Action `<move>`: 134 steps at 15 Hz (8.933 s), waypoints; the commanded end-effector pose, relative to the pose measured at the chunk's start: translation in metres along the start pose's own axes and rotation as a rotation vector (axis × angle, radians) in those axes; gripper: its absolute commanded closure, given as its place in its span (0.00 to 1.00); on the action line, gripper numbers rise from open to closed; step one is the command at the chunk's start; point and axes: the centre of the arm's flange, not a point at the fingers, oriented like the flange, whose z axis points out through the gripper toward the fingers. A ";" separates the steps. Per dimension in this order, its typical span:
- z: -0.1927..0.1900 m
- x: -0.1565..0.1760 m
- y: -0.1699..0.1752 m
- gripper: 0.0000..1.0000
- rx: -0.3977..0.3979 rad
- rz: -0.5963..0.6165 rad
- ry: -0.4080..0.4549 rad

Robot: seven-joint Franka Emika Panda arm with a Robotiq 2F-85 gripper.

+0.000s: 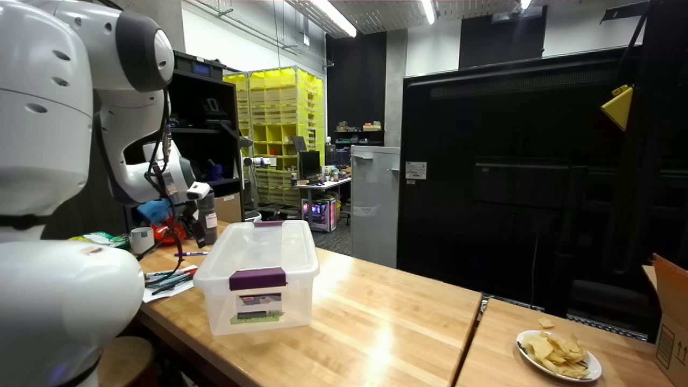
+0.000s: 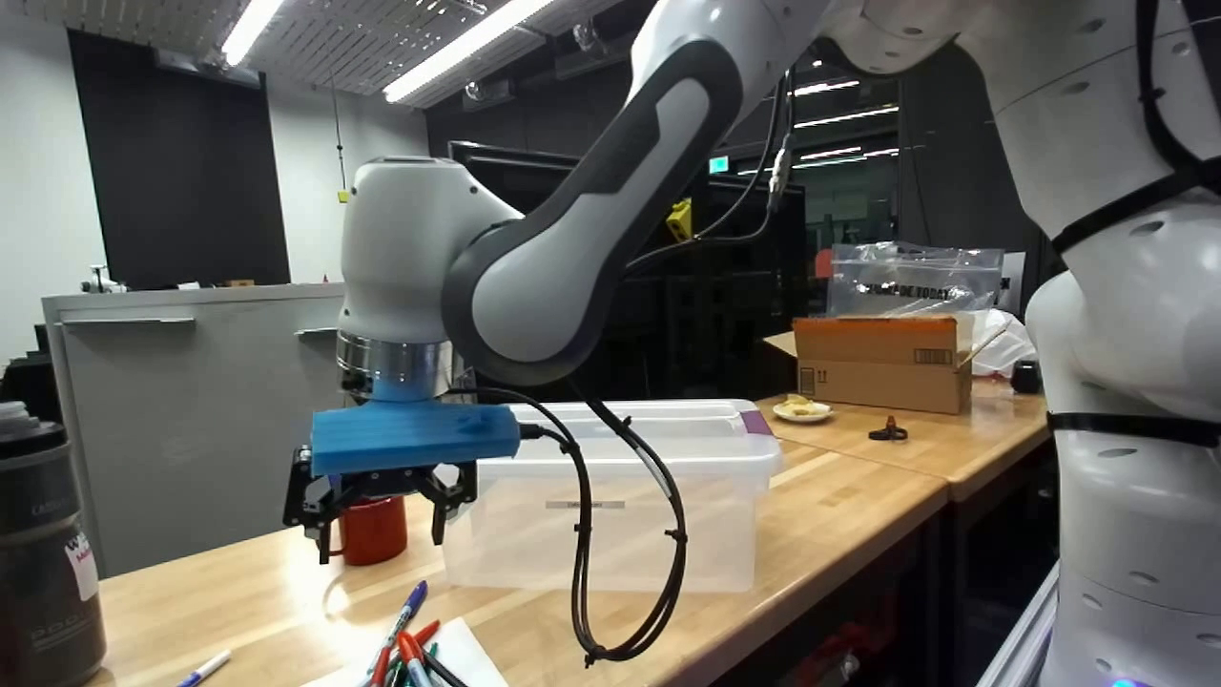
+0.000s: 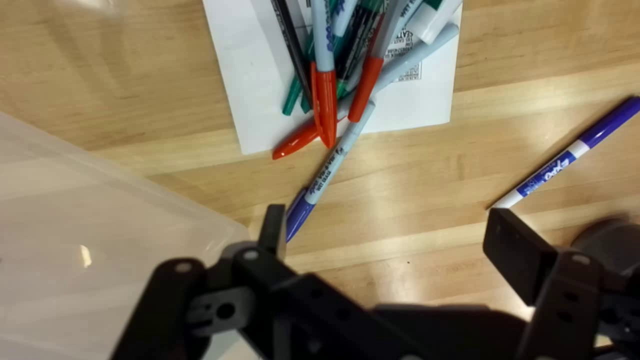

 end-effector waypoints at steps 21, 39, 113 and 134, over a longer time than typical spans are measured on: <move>0.031 -0.032 0.016 0.00 0.038 0.100 -0.180; 0.060 -0.014 0.008 0.00 0.006 0.108 -0.237; 0.106 0.016 -0.007 0.96 -0.027 -0.009 -0.224; -0.086 -0.019 -0.048 0.96 0.065 -0.177 0.148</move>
